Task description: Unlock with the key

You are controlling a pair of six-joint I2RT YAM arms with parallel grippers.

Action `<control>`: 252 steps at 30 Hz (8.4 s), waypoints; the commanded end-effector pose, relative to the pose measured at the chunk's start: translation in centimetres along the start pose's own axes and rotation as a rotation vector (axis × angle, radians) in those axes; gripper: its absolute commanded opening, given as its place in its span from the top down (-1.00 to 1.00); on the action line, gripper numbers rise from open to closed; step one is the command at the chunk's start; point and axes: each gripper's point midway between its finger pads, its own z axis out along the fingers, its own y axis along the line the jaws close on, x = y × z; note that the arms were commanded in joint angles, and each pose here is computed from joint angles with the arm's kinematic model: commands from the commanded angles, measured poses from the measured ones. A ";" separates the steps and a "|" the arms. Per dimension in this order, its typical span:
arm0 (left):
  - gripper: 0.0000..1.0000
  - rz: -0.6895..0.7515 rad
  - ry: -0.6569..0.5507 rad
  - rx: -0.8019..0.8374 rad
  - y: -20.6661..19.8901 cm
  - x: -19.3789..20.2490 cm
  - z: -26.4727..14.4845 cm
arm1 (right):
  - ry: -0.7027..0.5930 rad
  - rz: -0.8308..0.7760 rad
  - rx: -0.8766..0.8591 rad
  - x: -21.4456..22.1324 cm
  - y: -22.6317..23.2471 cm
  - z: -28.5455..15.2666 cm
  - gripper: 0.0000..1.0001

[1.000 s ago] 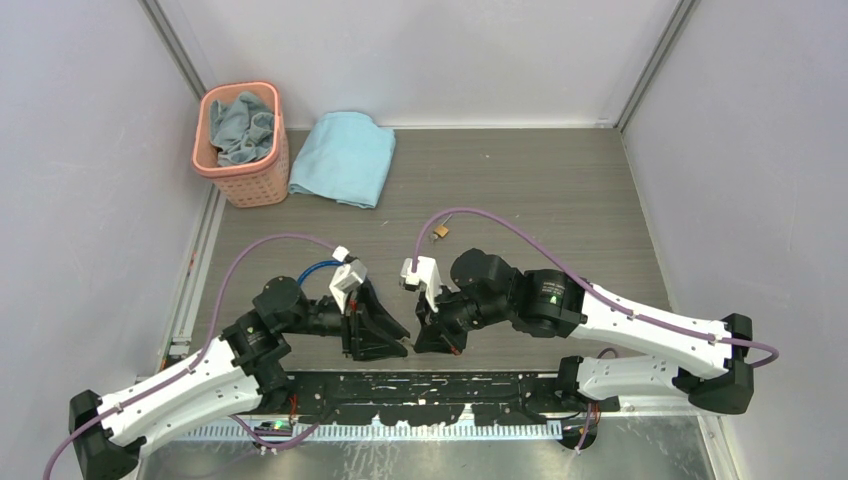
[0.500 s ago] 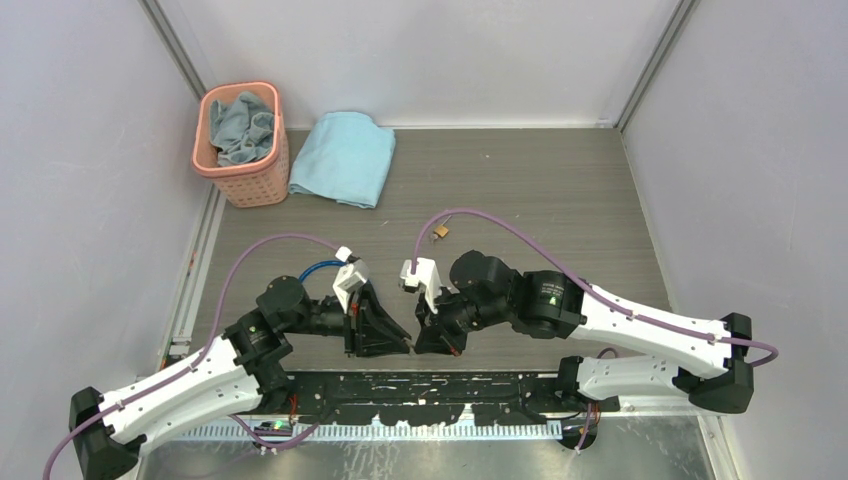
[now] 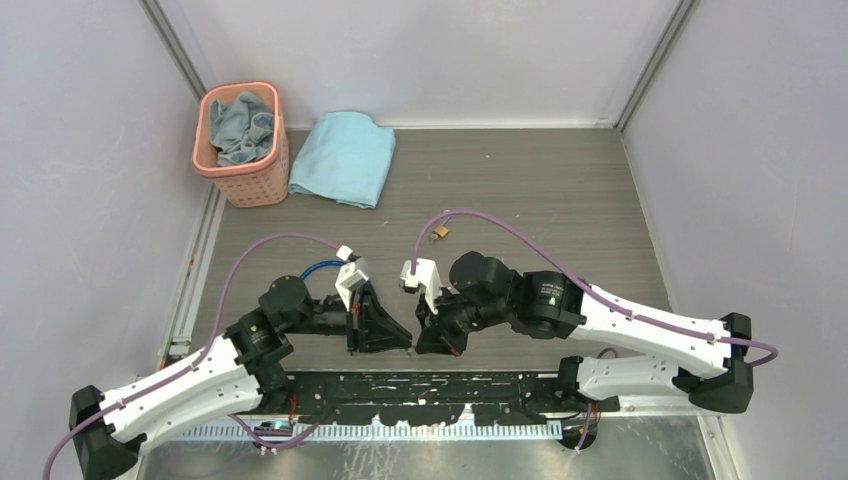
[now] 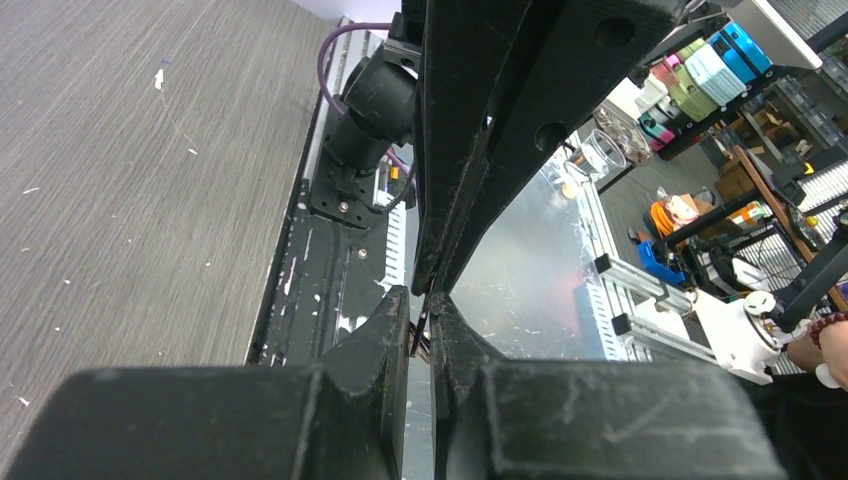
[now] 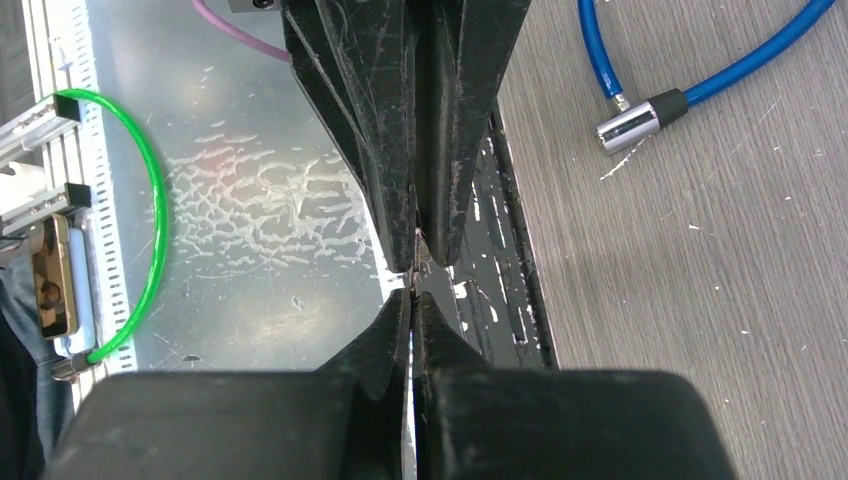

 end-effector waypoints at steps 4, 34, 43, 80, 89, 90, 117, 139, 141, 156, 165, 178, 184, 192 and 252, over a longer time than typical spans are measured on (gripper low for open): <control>1.00 0.038 -0.021 0.021 -0.6 -0.9 0.1 | -0.083 -0.028 0.033 -1.8 -0.3 -0.7 0.98; 1.00 -0.042 -0.419 -0.168 1.1 -6.2 -3.0 | -0.405 0.072 0.022 -7.0 -0.8 -1.3 0.00; 1.00 -0.049 -0.441 -0.169 1.1 -6.4 -3.2 | -0.393 0.075 0.007 -7.4 -0.8 -0.3 0.31; -0.01 0.095 -0.304 -0.305 2.8 -4.6 -4.2 | -0.251 0.123 0.196 -5.1 -3.8 -0.5 0.98; -0.05 0.148 -0.211 -0.064 -0.9 -4.0 -2.0 | -0.128 0.026 0.044 -3.6 -0.6 -1.9 0.98; -0.05 0.153 -0.205 -0.027 -1.5 -4.0 -1.9 | -0.130 0.020 0.032 -3.6 -0.3 -2.2 0.98; 0.17 0.105 -0.136 0.049 -1.8 -3.5 -0.1 | -0.099 -0.014 -0.031 -3.6 0.8 -2.1 0.98; 0.23 0.059 -0.065 0.282 -5.3 -2.6 0.2 | -0.076 -0.057 -0.111 -3.4 2.2 -2.6 0.98; 0.31 0.061 -0.066 0.281 -5.3 -2.5 0.1 | -0.073 -0.056 -0.100 -3.3 2.0 -2.6 0.98; 0.45 0.059 -0.046 0.212 -4.3 -1.7 -0.3 | -0.092 -0.052 -0.059 -3.2 1.5 -3.3 0.98; 0.54 0.057 -0.038 0.164 -3.4 -1.5 -0.1 | -0.089 -0.047 -0.060 -3.1 1.5 -3.2 0.98; 0.81 0.059 -0.027 0.155 -3.0 -1.2 0.0 | -0.086 -0.044 -0.064 -3.1 1.5 -2.8 0.98; 1.00 0.064 -0.034 0.145 -2.9 -1.1 -0.1 | -0.092 -0.046 -0.044 -3.4 1.1 -2.7 0.98; 1.00 0.071 -0.057 0.089 -2.0 -1.2 -0.3 | -0.105 -0.037 0.029 -3.9 -0.1 -2.6 0.95; 1.00 -0.028 -0.359 -0.877 6.9 -3.9 -14.7 | 0.074 0.766 0.809 -0.4 -18.9 13.7 -0.59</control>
